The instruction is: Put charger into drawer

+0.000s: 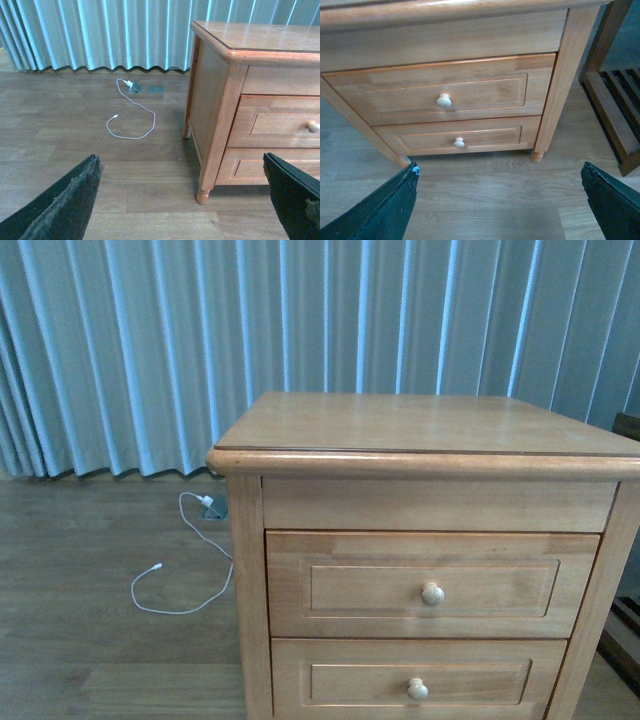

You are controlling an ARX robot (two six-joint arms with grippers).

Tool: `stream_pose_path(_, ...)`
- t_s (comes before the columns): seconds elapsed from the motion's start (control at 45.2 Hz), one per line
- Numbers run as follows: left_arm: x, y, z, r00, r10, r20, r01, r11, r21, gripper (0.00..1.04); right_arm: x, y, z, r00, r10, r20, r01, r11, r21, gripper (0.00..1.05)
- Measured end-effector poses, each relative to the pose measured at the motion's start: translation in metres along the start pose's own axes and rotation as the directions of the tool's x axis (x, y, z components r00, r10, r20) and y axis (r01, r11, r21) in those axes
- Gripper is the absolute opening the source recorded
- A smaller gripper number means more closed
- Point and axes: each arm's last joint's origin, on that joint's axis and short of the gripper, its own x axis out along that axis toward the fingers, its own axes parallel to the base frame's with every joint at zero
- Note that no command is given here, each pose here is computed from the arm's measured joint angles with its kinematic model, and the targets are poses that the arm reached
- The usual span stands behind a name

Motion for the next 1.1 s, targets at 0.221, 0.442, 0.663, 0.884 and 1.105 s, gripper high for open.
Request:
stream_pose_path(0.221, 0.0, 0.0, 0.0, 1.0, 0.0, 0.0, 0.0, 1.0, 0.0, 0.99, -0.028, -0.01, -0.002, 0.997, -0.012, 0.072, 0.006, 0.997, 0.076, 0.96)
stream_pose_path(0.442, 0.0, 0.0, 0.0, 1.0, 0.0, 0.0, 0.0, 1.0, 0.0, 0.99, -0.028, -0.01, -0.002, 0.998, -0.009, 0.068, 0.004, 0.997, 0.08, 0.96)
stream_pose_path(0.663, 0.0, 0.0, 0.0, 1.0, 0.0, 0.0, 0.0, 1.0, 0.0, 0.99, -0.036, -0.018, -0.02, 0.937, -0.012, 0.35, 0.032, 0.998, -0.051, 0.62)
stream_pose_path(0.884, 0.0, 0.0, 0.0, 1.0, 0.0, 0.0, 0.0, 1.0, 0.0, 0.99, -0.044, -0.03, -0.035, 0.937, 0.007, 0.349, 0.025, 0.996, -0.087, 0.27)
stream_pose_path(1.105, 0.0, 0.0, 0.0, 1.0, 0.0, 0.0, 0.0, 1.0, 0.0, 0.99, -0.052, -0.035, -0.046, 0.935, -0.013, 0.355, 0.046, 0.995, -0.084, 0.02)
